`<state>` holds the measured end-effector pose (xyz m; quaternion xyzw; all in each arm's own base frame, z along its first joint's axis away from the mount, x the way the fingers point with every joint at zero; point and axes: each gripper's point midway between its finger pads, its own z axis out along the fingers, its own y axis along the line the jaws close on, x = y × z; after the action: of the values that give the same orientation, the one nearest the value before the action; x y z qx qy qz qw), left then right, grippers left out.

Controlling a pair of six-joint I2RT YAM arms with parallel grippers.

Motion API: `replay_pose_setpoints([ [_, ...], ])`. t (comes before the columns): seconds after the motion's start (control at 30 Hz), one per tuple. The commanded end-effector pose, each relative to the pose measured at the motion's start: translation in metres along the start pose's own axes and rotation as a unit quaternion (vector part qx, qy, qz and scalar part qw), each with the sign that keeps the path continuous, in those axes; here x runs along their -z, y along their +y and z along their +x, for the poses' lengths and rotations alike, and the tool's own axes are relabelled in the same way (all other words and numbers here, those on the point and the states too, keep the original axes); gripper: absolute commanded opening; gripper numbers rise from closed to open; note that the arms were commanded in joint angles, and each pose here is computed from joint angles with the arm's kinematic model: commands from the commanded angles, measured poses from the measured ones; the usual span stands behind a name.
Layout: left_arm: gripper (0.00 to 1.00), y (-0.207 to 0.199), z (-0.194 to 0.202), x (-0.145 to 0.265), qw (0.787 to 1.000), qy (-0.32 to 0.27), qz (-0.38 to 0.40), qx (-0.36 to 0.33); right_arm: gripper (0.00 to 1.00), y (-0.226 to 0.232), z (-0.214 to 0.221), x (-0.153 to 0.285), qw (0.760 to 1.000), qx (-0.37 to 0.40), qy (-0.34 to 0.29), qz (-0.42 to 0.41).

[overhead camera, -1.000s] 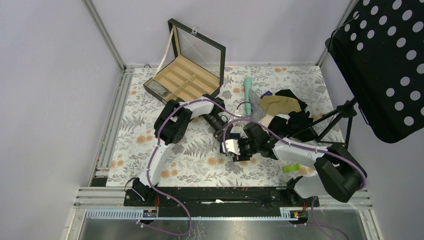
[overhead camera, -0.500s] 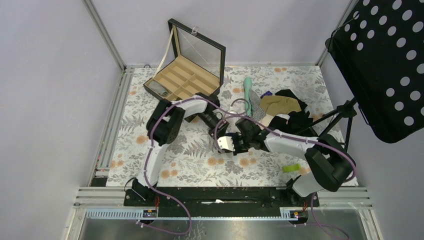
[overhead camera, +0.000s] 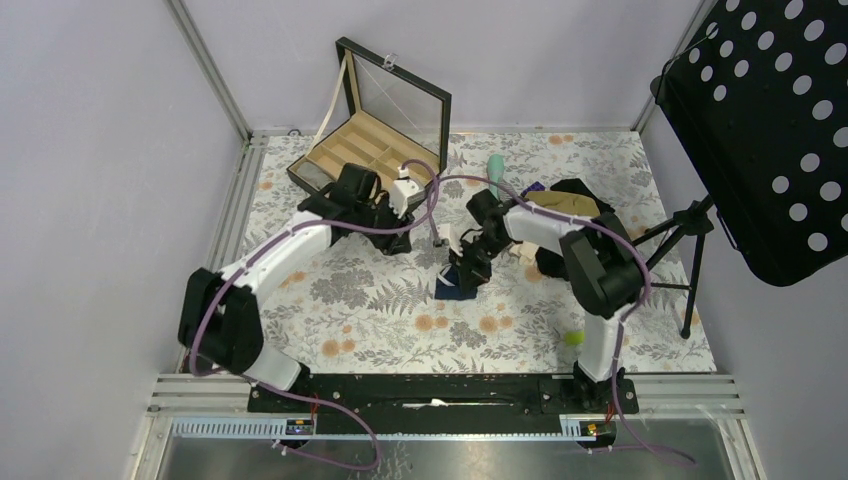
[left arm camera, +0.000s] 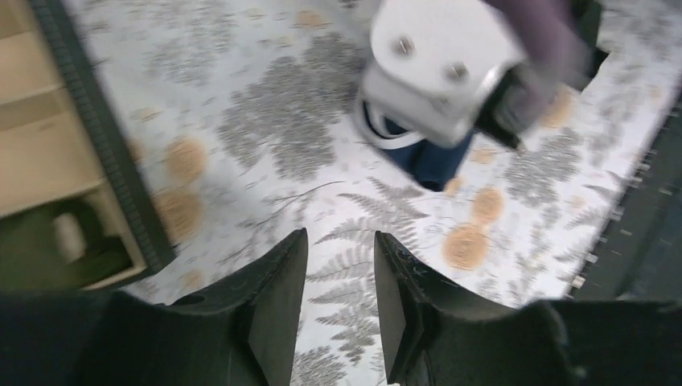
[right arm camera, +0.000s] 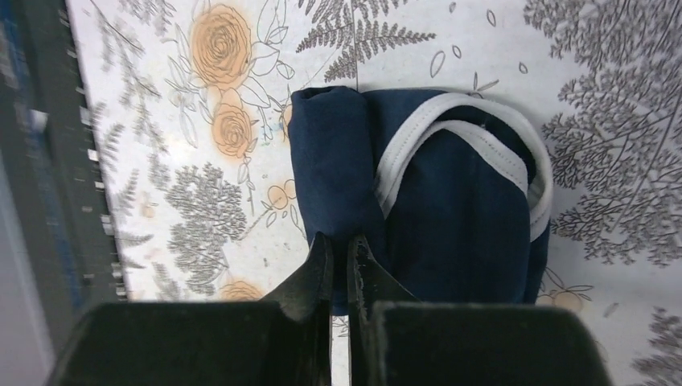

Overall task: Roll the underwear
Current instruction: Roll the underwear to the center of the board.

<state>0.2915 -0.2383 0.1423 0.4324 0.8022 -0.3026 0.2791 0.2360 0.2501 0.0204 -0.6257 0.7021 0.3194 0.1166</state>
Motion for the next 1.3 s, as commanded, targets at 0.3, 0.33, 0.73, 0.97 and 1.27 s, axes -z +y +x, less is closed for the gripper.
replay_pose_setpoints([
  [0.3,0.49,-0.045,-0.016,-0.018,0.942,-0.077,-0.029,-0.325,0.0,-0.018,0.086,-0.024,0.957,-0.242,0.147,-0.062],
  [0.33,0.49,-0.056,-0.011,-0.029,0.937,-0.065,-0.001,-0.343,0.0,-0.02,0.087,-0.024,0.956,-0.246,0.149,-0.057],
  [0.73,0.48,-0.075,0.022,-0.12,0.927,-0.004,0.085,-0.364,0.0,-0.026,0.088,-0.026,0.953,-0.26,0.152,-0.039],
  [0.97,0.37,-0.079,0.036,-0.142,0.924,0.015,0.086,-0.372,0.0,-0.027,0.088,-0.026,0.952,-0.263,0.153,-0.036],
  [1.27,0.0,-0.083,0.056,-0.142,0.927,0.061,0.116,-0.35,0.45,-0.026,0.041,0.008,0.959,-0.266,0.092,-0.032],
])
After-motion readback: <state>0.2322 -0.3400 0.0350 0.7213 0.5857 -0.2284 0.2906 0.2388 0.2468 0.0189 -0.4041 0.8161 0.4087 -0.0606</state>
